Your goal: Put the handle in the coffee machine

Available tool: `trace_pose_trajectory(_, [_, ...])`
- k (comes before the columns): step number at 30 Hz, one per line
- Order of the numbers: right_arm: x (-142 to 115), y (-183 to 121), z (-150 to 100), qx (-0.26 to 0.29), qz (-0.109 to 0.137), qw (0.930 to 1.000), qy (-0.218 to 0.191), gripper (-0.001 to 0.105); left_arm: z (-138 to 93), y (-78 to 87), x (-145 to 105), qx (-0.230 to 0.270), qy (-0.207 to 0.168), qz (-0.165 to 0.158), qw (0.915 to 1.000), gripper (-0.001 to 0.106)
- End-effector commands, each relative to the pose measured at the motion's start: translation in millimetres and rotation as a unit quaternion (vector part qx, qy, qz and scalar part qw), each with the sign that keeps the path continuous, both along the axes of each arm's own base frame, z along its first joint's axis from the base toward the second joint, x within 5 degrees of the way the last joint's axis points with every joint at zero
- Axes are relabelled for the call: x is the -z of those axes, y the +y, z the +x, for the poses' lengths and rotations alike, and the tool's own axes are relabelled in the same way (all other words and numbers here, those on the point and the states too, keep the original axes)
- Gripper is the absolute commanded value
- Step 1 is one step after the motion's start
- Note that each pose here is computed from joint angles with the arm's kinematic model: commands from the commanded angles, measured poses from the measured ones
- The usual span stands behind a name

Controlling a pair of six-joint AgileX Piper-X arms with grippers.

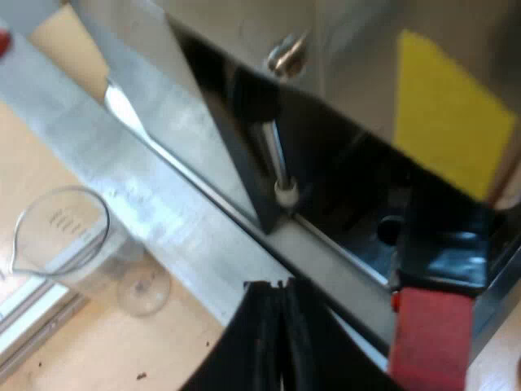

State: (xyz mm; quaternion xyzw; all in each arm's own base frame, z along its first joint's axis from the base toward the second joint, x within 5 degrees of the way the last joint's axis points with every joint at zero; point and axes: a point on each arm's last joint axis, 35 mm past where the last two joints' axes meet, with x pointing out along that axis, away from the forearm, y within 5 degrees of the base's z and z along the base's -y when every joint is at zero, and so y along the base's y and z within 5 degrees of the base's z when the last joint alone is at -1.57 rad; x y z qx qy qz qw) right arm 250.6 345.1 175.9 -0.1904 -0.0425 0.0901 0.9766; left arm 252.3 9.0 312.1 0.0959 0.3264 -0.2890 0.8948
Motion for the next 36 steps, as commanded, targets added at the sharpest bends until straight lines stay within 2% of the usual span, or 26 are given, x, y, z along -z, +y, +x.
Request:
trace_pose_trajectory(1, [-44.5,-1.1,-2.1,-0.001,0.085,0.9947,-0.057,0.023,11.7,-7.7,10.1,-0.007,0.016,0.032,0.9993,0.0])
trace_pose_trajectory(9, [-44.5,-1.1,-2.1,-0.001,0.085,0.9947,-0.057,0.023,18.0,-8.2,27.3,-0.006,0.061,0.04,0.9973,0.0])
trace_pose_trajectory(13, [-44.5,-1.1,-2.1,-0.001,0.085,0.9947,-0.057,0.023,9.0,-14.0,32.7,0.035,0.092,0.06,0.9934,0.0])
trace_pose_trajectory(22, [-44.5,-1.1,-2.1,0.0,0.084,0.9948,-0.058,0.023,-4.8,-39.6,38.1,0.102,0.144,0.06,0.9825,0.0])
trace_pose_trajectory(24, [-44.5,-1.1,-2.1,0.0,0.084,0.9948,-0.058,0.023,-7.2,-43.5,38.4,0.111,0.154,0.047,0.9807,0.0])
trace_pose_trajectory(26, [-46.6,-1.1,-3.0,0.0,0.085,0.9947,-0.058,0.023,-9.3,-45.3,36.6,0.106,0.166,0.015,0.9802,0.0])
trace_pose_trajectory(28, [-48.3,-1.7,-2.9,0.001,0.086,0.9946,-0.059,0.023,-9.9,-45.8,35.5,0.099,0.173,-0.001,0.98,0.0])
trace_pose_trajectory(30, [-49.7,-2.0,-3.1,0.001,0.083,0.9947,-0.061,0.023,-10.6,-45.8,34.4,0.097,0.172,-0.004,0.9802,0.0])
trace_pose_trajectory(31, [-51.5,-2.4,-3.3,0.003,0.071,0.9954,-0.065,0.023,-11.3,-46.0,33.8,0.097,0.174,-0.008,0.9799,0.0])
trace_pose_trajectory(36, [-53.3,-1.8,-4.9,0.003,0.067,0.9956,-0.065,0.023,-11.6,-46.8,33.1,0.092,0.182,-0.027,0.9787,0.0])
